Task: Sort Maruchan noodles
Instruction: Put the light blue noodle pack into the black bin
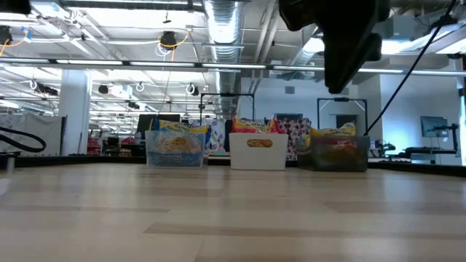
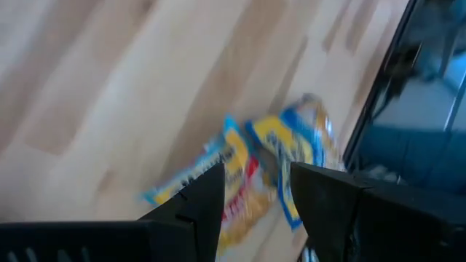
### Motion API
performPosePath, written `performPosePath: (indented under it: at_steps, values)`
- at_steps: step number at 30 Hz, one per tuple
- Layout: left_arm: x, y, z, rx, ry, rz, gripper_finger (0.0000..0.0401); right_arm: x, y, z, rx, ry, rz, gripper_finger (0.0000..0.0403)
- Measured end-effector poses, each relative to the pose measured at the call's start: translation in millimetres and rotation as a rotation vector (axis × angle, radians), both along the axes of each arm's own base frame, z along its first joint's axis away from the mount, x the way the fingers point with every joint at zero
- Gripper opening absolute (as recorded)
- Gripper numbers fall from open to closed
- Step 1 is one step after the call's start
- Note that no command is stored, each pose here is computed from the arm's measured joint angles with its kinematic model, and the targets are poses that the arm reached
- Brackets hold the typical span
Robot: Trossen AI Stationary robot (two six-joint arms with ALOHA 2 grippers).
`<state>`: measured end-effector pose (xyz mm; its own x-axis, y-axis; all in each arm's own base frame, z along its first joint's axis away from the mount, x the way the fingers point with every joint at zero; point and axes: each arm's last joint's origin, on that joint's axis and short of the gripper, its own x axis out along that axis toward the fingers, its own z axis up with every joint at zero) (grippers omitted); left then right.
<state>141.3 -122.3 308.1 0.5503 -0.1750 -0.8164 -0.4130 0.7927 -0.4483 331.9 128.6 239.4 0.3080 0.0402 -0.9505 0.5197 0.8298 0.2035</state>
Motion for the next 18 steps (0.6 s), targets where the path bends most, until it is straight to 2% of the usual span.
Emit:
performPosePath:
  at_steps: [6, 18]
  values:
    - [8.3, -24.8, -17.1, -0.028, 0.112, -0.052, 0.0144, 1.0, 20.1, 3.2, 0.056, -0.085, -0.001, 0.0098]
    - [15.0, -71.3, -33.3, -0.117, 0.078, -0.097, 0.0144, -0.3, 36.2, 5.8, 0.085, -0.142, 0.038, 0.0098]
